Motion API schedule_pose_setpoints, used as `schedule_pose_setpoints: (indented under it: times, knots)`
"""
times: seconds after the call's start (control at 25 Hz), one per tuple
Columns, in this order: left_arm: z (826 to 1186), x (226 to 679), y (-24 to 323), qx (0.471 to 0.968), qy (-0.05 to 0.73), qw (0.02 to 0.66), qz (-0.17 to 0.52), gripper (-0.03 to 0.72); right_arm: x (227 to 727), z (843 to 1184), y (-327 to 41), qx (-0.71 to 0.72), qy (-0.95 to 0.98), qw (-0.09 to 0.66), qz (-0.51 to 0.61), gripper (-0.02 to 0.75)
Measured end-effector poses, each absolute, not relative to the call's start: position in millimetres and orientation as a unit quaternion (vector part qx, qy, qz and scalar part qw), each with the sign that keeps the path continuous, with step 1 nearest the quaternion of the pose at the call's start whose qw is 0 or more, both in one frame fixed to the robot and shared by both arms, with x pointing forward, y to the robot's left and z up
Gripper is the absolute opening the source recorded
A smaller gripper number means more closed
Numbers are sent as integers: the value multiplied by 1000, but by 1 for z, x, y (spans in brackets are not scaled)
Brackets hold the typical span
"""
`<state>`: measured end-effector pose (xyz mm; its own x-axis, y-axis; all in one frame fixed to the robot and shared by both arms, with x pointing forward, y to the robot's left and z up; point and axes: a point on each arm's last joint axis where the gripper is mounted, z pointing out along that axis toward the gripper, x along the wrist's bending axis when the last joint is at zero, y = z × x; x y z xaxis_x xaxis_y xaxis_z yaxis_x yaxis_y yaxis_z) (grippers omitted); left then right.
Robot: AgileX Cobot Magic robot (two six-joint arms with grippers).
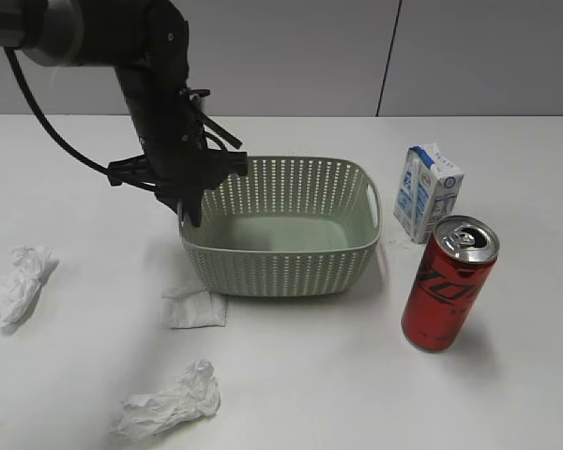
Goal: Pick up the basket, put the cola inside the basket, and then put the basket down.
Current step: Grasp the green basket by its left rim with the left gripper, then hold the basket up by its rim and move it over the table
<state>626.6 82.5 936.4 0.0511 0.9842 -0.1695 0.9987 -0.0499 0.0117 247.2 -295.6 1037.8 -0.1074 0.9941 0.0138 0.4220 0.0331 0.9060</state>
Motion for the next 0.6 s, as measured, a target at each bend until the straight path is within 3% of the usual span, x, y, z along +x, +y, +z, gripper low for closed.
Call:
schedule_pose_setpoints:
  times: [0.32,0.6]
  knots:
    - [968,625,96,720,688,77,-44,-1,247,1038,-295,567,624,352,406,478]
    - [993,594,118,720,688,86,-31,-1,258,1055,-293,577,632,329,399,478]
